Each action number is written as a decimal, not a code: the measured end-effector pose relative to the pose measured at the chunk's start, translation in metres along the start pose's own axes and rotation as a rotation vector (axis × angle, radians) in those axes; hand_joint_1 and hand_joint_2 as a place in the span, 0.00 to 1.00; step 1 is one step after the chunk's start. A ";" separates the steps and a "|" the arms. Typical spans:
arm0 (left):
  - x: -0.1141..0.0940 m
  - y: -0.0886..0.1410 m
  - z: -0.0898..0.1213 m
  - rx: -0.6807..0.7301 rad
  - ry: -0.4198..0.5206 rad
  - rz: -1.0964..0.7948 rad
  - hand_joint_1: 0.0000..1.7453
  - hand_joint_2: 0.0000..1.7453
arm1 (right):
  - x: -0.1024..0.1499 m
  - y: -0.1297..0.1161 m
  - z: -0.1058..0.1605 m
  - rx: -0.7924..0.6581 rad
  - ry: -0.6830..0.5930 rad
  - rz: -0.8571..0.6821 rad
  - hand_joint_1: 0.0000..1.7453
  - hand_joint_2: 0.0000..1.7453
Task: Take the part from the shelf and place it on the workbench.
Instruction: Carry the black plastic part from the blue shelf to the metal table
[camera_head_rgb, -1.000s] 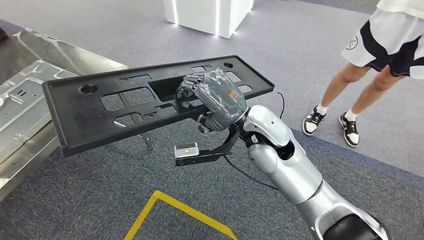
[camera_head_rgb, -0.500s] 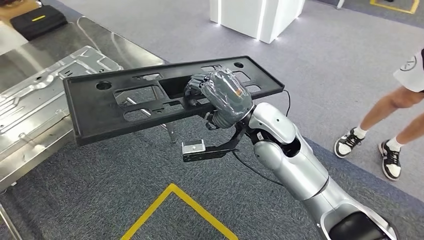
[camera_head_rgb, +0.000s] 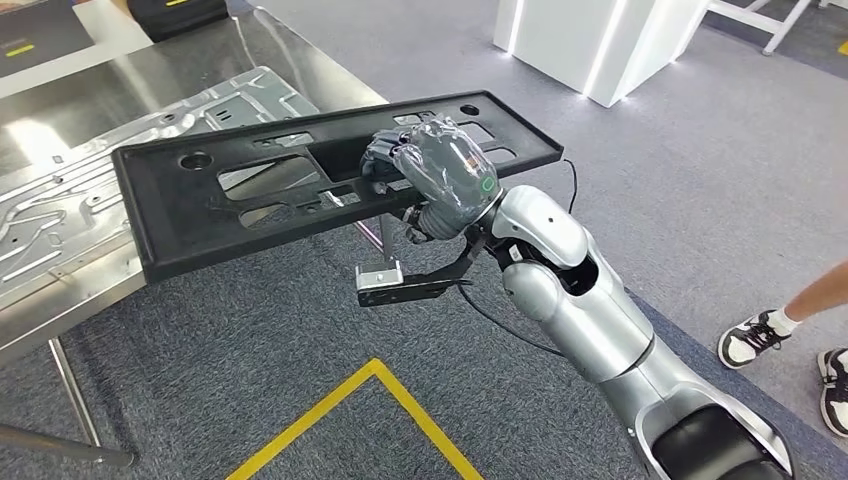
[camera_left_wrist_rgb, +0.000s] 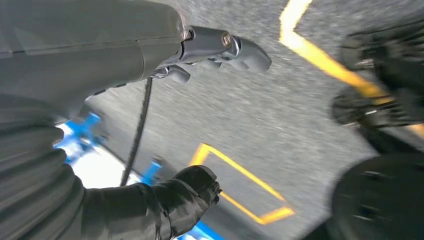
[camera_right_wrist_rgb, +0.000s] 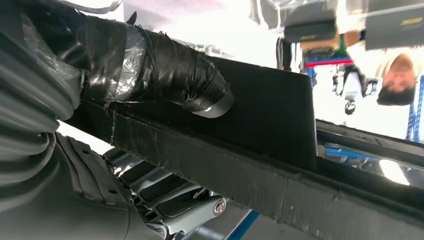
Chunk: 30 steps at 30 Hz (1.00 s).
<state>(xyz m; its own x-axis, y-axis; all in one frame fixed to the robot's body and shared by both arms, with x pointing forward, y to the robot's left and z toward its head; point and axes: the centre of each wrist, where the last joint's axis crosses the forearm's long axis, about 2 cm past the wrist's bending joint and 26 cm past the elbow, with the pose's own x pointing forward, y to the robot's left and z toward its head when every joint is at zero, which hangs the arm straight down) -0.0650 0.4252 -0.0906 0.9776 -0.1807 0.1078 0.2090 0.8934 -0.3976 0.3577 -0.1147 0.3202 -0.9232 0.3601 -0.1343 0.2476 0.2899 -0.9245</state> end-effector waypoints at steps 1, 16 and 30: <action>0.001 0.000 0.000 -0.001 0.000 -0.002 0.00 1.00 | -0.001 0.001 0.000 0.006 0.003 -0.001 1.00 1.00; 0.009 0.008 0.004 -0.011 0.019 -0.059 0.00 1.00 | -0.005 0.004 -0.011 0.053 0.002 -0.001 1.00 1.00; 0.007 0.012 0.007 -0.003 0.013 -0.042 0.00 1.00 | -0.011 0.005 -0.012 0.093 0.011 0.018 1.00 1.00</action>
<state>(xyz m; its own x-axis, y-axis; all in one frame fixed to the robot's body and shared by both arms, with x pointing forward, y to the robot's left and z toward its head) -0.0555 0.4372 -0.0880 0.9683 -0.2232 0.1125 0.2497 0.8839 -0.3955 0.3729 -0.1070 0.3210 -0.9154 0.3746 -0.1473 0.2350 0.2004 -0.9511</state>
